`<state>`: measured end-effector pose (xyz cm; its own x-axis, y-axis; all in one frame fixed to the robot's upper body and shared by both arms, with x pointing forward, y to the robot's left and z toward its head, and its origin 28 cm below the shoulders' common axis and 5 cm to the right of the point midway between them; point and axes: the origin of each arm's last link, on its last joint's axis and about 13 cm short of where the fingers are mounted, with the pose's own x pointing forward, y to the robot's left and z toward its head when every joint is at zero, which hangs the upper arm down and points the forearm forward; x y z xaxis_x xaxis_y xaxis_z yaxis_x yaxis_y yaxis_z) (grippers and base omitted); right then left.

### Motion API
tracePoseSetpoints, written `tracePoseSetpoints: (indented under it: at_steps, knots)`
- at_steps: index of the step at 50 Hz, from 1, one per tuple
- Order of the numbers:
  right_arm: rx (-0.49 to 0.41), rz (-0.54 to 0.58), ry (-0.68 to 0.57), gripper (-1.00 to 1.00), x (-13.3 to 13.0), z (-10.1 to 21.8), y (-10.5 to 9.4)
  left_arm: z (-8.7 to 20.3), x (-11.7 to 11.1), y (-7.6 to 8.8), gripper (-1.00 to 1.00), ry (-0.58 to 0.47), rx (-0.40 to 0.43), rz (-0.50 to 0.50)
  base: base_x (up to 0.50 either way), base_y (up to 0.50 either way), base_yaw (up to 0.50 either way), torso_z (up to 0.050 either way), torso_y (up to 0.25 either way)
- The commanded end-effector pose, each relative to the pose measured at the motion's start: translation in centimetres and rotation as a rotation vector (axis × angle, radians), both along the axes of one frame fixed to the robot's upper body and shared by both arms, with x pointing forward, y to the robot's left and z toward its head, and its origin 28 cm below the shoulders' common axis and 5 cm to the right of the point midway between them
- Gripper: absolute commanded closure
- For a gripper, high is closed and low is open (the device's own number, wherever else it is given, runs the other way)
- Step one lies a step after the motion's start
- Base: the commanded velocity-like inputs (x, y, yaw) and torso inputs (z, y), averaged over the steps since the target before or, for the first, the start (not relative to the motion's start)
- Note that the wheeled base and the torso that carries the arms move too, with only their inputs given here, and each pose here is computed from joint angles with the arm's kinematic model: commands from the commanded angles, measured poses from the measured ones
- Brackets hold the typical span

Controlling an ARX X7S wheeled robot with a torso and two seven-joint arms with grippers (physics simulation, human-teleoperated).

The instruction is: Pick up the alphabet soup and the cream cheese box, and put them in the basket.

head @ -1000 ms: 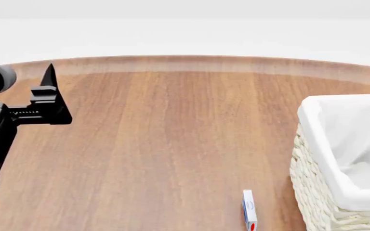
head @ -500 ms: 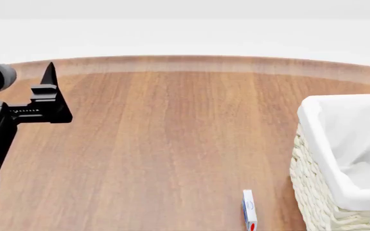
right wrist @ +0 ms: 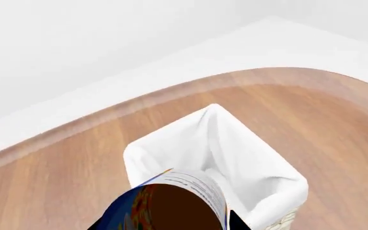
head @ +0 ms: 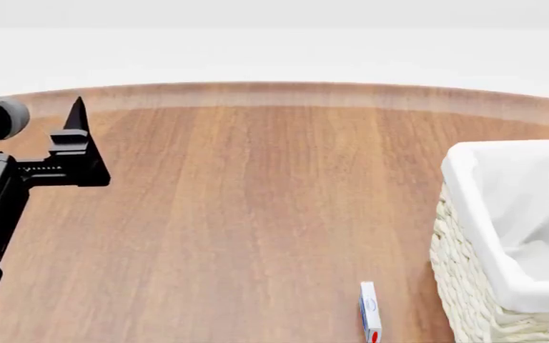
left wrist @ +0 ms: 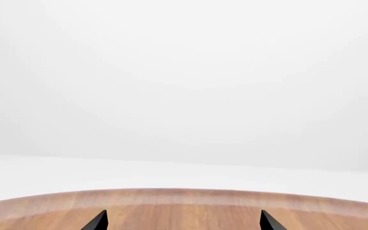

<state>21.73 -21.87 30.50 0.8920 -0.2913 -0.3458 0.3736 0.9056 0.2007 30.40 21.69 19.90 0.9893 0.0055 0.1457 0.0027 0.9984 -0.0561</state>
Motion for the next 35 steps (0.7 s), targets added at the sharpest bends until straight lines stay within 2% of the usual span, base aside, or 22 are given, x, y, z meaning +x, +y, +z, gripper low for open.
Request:
tracePoseSetpoints:
  at_steps: [1,10,17,35]
  knots:
    - [-0.061,0.044,-0.067,1.0,3.4,-2.2,-0.7,0.0,0.0,0.0,-1.0,0.001,0.001,0.0,0.0,0.0,0.0,0.0,0.0]
    - [-0.048,0.059,-0.053,1.0,7.1,-4.3,-0.7,0.1,0.0,-0.1,-1.0,-0.001,0.002,0.0,0.0,0.0,0.0,0.0,0.001]
    - [-0.065,-0.005,-0.047,1.0,9.4,-5.1,-1.6,0.0,0.0,-0.3,-1.0,0.0,0.005,-0.006,0.0,0.0,0.0,0.0,0.0]
    - [-0.005,-0.045,-0.03,1.0,12.6,-7.2,-2.1,-0.6,0.4,-0.2,-1.0,0.015,0.007,-0.002,0.0,0.0,0.0,0.0,0.001]
